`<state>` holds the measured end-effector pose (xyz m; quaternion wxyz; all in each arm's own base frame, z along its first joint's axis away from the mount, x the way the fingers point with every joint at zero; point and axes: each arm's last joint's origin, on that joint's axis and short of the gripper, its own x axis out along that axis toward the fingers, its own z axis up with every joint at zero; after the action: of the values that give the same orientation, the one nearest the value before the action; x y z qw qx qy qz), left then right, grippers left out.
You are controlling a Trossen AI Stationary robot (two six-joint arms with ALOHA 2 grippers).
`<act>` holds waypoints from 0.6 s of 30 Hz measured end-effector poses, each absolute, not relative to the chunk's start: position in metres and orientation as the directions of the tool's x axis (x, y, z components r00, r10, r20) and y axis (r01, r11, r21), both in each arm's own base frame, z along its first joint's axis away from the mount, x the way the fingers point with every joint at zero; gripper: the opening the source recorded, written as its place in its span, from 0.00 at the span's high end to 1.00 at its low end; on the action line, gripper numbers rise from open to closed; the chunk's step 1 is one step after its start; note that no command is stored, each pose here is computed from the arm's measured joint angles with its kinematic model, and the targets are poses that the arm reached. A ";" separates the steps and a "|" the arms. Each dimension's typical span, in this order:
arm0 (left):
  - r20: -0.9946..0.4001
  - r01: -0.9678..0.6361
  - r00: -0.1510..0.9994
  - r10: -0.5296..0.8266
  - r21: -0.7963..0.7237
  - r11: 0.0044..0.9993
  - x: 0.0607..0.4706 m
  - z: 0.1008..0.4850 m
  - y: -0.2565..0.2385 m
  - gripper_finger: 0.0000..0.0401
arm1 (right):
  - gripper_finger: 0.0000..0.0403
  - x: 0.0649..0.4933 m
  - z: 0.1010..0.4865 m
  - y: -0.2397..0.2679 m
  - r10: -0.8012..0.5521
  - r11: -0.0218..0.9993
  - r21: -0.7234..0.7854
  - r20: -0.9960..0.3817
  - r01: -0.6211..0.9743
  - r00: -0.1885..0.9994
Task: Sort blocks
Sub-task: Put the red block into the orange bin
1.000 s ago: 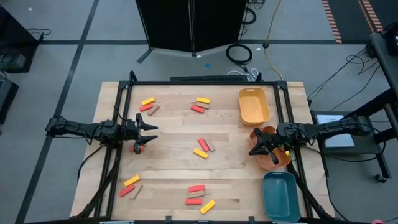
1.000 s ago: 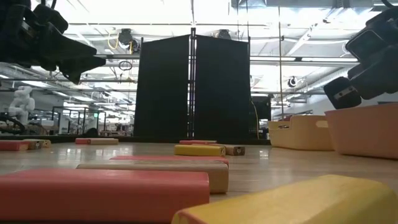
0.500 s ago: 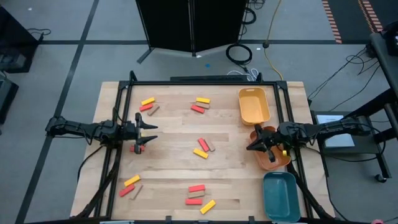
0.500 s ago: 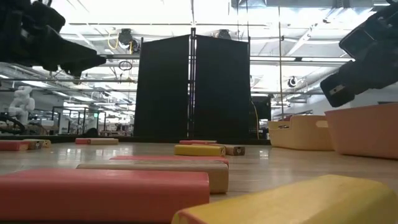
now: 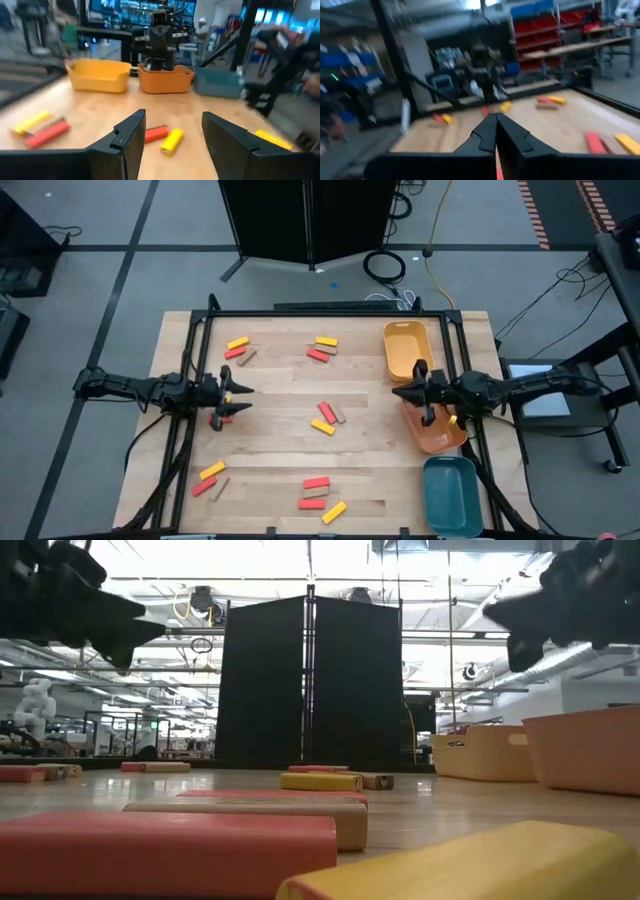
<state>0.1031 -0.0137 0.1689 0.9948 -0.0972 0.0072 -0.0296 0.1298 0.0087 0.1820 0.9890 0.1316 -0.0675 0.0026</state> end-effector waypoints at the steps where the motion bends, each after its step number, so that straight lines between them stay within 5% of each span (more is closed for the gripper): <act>1: -0.009 0.065 0.998 -0.070 -0.263 0.962 0.103 0.169 -0.014 0.52 | 0.99 0.132 0.183 0.010 -0.005 0.961 0.274 0.134 -0.032 0.991; 5: -0.008 0.066 0.997 -0.077 -0.443 0.894 0.103 0.169 -0.014 0.52 | 0.95 0.153 0.195 0.018 0.035 0.950 0.309 0.063 -0.052 0.997; 11: 0.007 -0.033 0.999 0.041 -0.473 0.880 0.103 0.170 -0.011 0.52 | 0.89 0.207 0.213 0.046 0.127 0.957 0.272 -0.088 -0.099 0.988; 18: 0.041 0.119 0.993 -0.113 -0.475 0.872 0.108 0.175 -0.019 0.52 | 0.87 0.274 0.212 0.090 0.211 0.964 0.218 -0.291 -0.150 0.933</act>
<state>0.1076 -0.0189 0.1746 0.9675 -0.2458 -0.0061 -0.0600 0.2740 0.0896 0.2124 0.9784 0.0965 0.1576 0.0924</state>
